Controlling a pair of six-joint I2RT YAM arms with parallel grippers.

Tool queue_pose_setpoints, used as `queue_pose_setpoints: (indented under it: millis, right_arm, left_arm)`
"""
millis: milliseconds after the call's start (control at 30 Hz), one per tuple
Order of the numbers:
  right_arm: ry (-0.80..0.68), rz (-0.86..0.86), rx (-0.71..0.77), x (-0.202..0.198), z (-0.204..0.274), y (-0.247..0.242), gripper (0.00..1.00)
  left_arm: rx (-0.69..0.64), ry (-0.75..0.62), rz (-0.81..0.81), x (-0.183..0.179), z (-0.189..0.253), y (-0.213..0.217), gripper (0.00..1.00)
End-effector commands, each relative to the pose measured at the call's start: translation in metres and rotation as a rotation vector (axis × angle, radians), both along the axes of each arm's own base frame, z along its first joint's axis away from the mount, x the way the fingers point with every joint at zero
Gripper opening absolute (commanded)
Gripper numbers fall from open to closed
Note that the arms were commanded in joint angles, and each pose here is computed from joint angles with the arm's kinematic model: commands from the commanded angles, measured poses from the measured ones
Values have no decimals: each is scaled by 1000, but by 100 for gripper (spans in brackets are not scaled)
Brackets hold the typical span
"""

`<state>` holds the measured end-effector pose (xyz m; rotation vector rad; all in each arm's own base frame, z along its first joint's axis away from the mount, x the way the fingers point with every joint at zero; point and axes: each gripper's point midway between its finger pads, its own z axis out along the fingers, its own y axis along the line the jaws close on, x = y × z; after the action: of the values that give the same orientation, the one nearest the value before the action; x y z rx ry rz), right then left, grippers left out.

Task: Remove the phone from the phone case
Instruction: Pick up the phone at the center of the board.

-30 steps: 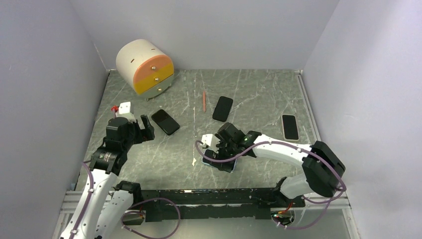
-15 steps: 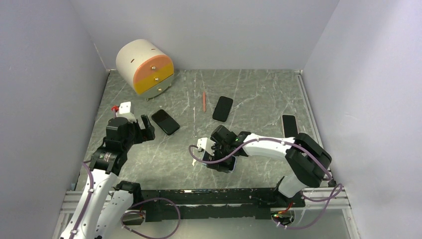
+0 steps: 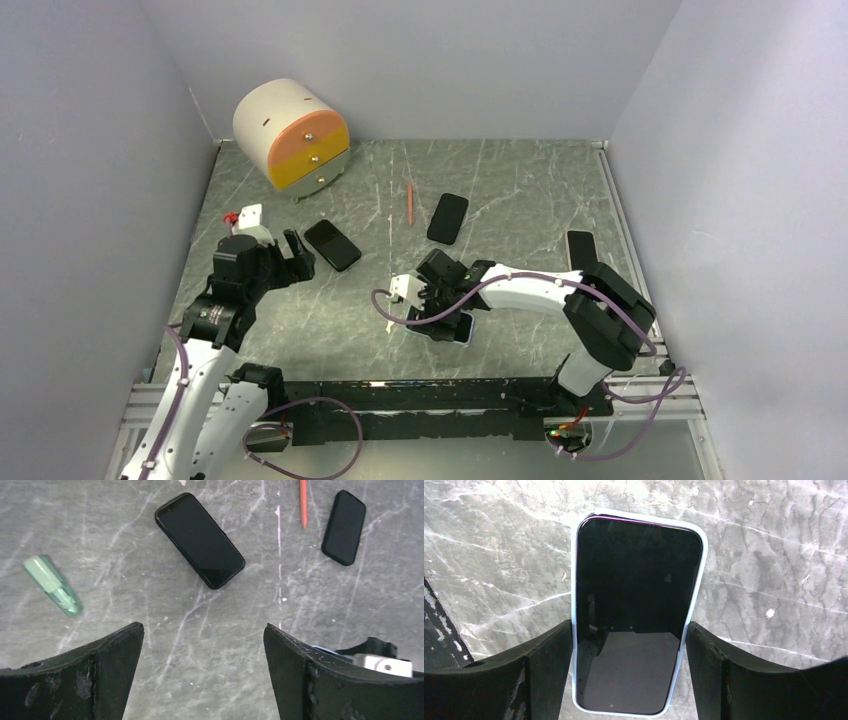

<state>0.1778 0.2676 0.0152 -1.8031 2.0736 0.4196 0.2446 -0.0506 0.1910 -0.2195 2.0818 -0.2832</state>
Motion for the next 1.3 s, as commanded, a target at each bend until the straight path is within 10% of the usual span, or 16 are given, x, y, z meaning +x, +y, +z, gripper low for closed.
queue_pose_setpoints:
  millis: [0,800,1267]
  right_arm:
    - [2,-54,41,6,6,12,62]
    - [-146,-642,593,82,102,46,30]
    - [-226,-689,948,106,177,62,29]
  left_arm:
    - [-120,33,-11,0,2,-17,95]
    - [-575,168,-382,25,-10,-150,95]
    - [-681,174,-475,42,2,-186,90]
